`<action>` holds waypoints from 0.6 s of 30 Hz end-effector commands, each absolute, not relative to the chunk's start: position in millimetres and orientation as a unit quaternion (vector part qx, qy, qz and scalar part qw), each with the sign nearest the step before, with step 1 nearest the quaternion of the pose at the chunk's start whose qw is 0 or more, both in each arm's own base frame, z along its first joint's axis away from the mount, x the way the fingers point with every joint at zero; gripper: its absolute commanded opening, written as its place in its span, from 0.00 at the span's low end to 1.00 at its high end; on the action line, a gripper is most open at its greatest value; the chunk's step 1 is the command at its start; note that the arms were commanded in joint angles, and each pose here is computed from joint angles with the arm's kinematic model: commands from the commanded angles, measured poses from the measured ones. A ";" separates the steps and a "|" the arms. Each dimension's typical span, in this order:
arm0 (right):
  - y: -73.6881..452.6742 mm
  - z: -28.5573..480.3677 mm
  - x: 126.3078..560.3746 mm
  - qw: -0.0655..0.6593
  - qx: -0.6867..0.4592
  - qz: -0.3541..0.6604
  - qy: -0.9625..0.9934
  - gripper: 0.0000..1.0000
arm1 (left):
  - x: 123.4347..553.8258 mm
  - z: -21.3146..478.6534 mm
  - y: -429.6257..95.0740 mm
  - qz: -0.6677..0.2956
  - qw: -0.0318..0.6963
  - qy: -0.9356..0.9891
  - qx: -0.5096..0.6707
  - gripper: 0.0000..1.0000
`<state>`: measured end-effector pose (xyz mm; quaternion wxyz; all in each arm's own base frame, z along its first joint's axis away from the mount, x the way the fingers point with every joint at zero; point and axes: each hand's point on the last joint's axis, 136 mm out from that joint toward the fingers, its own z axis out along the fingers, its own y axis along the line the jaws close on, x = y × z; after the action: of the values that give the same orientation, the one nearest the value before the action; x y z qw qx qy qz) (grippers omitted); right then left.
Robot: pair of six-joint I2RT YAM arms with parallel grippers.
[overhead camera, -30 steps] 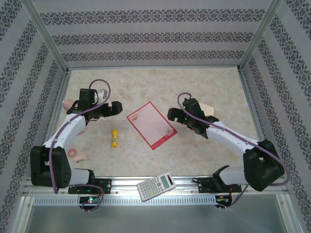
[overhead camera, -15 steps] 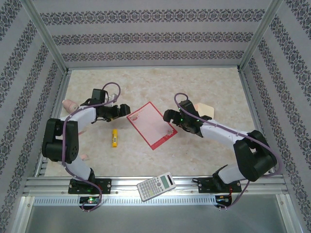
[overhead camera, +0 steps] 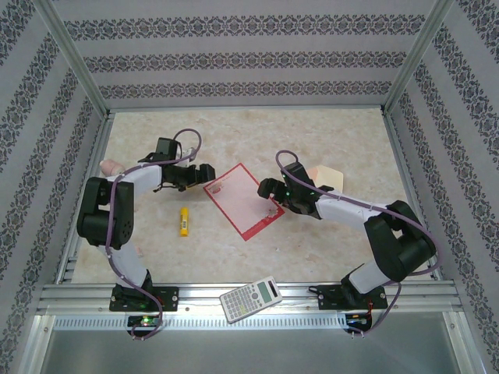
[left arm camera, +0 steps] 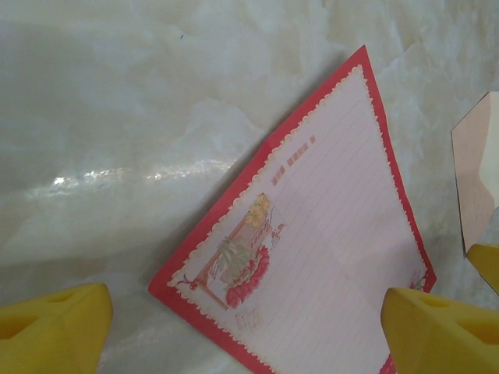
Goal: Place the letter into the envelope and seal it
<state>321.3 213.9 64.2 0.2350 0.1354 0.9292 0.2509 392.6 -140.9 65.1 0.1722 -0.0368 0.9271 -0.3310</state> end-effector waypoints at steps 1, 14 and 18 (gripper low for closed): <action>222.2 69.2 322.3 0.233 0.142 0.266 0.924 0.98 | 396.3 68.7 -151.1 -0.334 0.175 0.926 -0.015 0.89; 217.5 59.4 303.9 0.218 0.153 0.263 0.927 0.98 | 392.8 53.3 -149.8 -0.305 0.162 0.939 0.007 0.89; 215.8 56.6 300.0 0.216 0.154 0.262 0.928 0.98 | 389.4 53.8 -154.1 -0.316 0.151 0.936 0.016 0.88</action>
<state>303.9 214.7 51.2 0.2122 0.1492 0.9318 0.2539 392.3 -147.5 52.9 0.1623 -0.0071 0.9354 -0.3140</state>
